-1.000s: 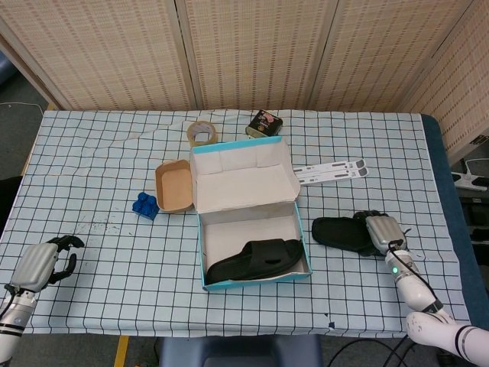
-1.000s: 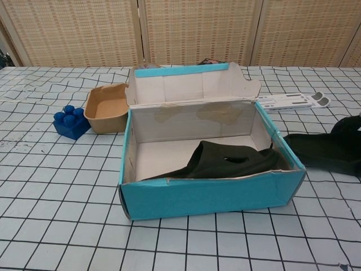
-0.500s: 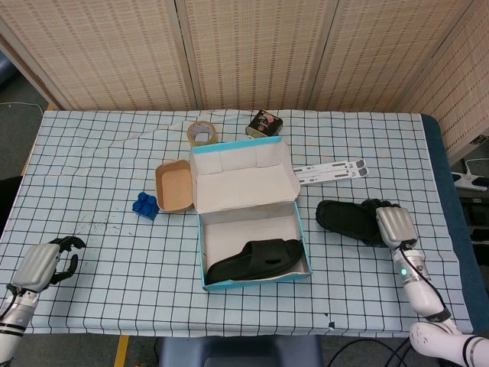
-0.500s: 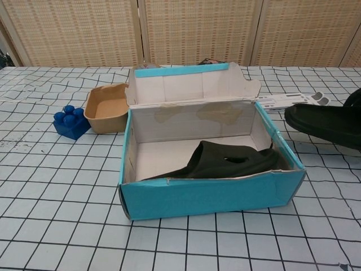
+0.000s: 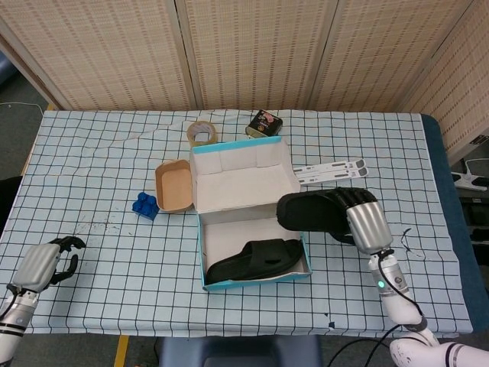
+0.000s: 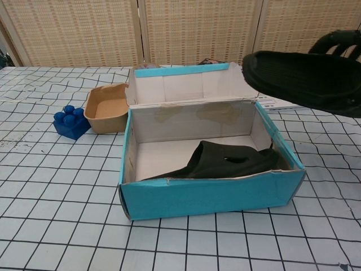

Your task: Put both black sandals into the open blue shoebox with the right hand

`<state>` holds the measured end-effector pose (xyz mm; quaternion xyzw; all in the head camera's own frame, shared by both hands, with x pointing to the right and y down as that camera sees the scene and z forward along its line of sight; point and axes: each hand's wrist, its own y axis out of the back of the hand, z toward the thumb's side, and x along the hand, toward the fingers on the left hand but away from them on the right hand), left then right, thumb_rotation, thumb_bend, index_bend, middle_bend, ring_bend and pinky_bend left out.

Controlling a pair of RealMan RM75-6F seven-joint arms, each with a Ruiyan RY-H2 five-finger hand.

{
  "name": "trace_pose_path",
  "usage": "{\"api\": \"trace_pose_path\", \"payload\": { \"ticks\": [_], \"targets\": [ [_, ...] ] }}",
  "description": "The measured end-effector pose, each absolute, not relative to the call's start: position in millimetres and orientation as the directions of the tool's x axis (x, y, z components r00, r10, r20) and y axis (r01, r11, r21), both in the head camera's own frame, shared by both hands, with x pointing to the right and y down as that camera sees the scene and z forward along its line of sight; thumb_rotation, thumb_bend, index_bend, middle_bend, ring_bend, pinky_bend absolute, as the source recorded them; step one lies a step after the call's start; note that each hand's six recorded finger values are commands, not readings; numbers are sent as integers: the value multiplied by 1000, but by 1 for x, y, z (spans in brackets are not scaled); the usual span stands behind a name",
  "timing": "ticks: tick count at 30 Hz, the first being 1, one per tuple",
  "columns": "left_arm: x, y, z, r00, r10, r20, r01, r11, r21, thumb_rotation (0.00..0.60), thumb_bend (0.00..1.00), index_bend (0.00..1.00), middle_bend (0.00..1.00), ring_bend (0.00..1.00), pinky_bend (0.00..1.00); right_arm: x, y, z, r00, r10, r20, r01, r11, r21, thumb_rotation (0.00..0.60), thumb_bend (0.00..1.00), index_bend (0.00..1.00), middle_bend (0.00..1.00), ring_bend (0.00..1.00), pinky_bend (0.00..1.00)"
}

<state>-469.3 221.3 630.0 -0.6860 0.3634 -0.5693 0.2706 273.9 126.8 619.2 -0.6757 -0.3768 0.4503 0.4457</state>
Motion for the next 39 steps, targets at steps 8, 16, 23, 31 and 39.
{"api": "trace_pose_path", "payload": {
  "ticks": [8,16,23,31,39],
  "targets": [
    [-471,221,629,89,-808,582,-202,-587,-784,600,580,389,386,399,551,159,125,622,478,870,-122,260,-273,-926,600,0,568,514,401,470],
    [-472,220,627,92,-810,579,-213,-584,-783,600,581,389,385,399,551,103,119,638,499,864,-63,253,-215,-943,600,0,582,518,410,477],
    [-474,219,628,85,-810,580,-221,-583,-782,600,580,390,385,399,551,87,125,661,510,857,-77,197,-203,-959,600,0,584,521,410,476],
    [-475,219,629,82,-808,583,-224,-585,-779,600,580,390,385,399,551,89,128,691,515,848,-124,105,-206,-973,600,0,586,524,411,477],
    [-475,219,629,82,-807,585,-225,-587,-778,600,580,389,385,399,551,93,138,708,526,835,-163,57,-226,-973,600,0,586,524,411,477]
  ]
}}
